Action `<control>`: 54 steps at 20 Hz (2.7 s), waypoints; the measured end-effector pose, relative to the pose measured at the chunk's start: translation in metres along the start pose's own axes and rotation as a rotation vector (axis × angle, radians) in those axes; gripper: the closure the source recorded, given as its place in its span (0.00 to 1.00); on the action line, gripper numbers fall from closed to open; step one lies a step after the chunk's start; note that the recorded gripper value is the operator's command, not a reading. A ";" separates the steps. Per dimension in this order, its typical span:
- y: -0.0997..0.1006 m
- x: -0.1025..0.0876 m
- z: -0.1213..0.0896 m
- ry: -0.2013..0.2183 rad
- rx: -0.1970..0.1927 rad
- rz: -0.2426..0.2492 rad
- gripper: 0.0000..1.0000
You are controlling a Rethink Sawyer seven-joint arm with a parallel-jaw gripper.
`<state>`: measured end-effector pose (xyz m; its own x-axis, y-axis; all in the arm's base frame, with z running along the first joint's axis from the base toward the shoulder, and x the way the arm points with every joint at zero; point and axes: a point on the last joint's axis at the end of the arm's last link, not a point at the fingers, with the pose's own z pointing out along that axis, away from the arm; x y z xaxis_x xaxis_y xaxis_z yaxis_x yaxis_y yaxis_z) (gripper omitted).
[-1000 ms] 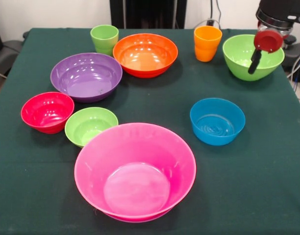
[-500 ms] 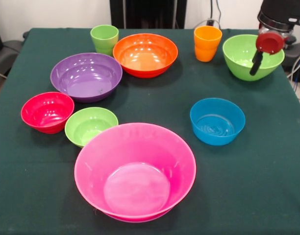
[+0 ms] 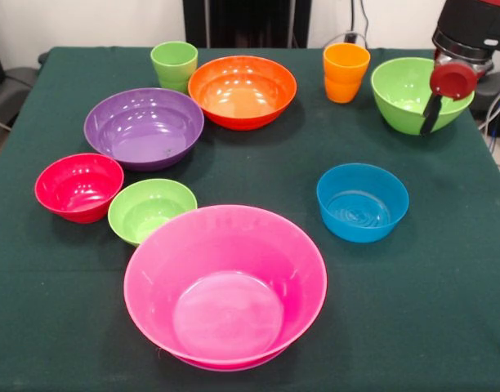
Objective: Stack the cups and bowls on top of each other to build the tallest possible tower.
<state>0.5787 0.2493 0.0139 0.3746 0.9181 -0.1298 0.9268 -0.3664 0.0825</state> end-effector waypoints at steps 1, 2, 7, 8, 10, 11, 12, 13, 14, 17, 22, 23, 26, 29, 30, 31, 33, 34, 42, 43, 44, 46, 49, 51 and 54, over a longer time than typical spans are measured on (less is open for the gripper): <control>-0.001 0.000 0.003 -0.001 0.000 0.001 0.00; -0.002 0.001 0.003 0.000 -0.001 0.001 0.00; -0.003 0.002 0.003 0.005 -0.007 0.002 0.00; -0.003 0.002 0.003 0.005 -0.008 0.003 0.00; -0.004 0.002 0.002 0.007 -0.009 0.003 0.00; -0.005 0.001 0.002 0.007 -0.009 0.004 0.00; -0.006 0.001 0.001 0.009 -0.010 0.005 0.00; -0.007 0.001 0.000 0.011 -0.011 0.006 0.00; -0.008 0.001 0.000 0.011 -0.010 0.007 0.00; -0.011 0.000 -0.001 0.013 -0.009 0.008 0.00; -0.015 0.000 -0.001 0.012 -0.003 0.008 0.00; -0.015 0.000 -0.001 0.013 -0.002 0.008 0.00; -0.016 0.002 -0.002 0.017 0.001 0.007 0.00; -0.018 0.003 -0.002 0.020 0.002 0.006 0.00; -0.018 0.003 -0.002 0.021 0.003 0.006 0.00; -0.020 0.004 -0.003 0.021 0.004 0.005 0.00; -0.022 0.004 -0.004 0.021 0.005 0.004 0.00; -0.024 0.003 -0.006 0.021 0.007 0.003 0.00; -0.037 0.006 -0.013 0.022 0.010 -0.008 0.00; -0.038 0.007 -0.014 0.022 0.010 -0.010 0.00; -0.040 0.008 -0.016 0.024 0.009 -0.013 0.00; -0.043 0.009 -0.017 0.025 0.011 -0.015 0.00; -0.048 0.010 -0.015 0.029 0.023 -0.016 0.00; -0.052 0.010 -0.013 0.030 0.033 -0.016 0.00; -0.057 0.010 -0.009 0.028 0.045 -0.018 0.00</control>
<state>0.5290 0.2809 0.0169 0.3574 0.9282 -0.1034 0.9339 -0.3557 0.0353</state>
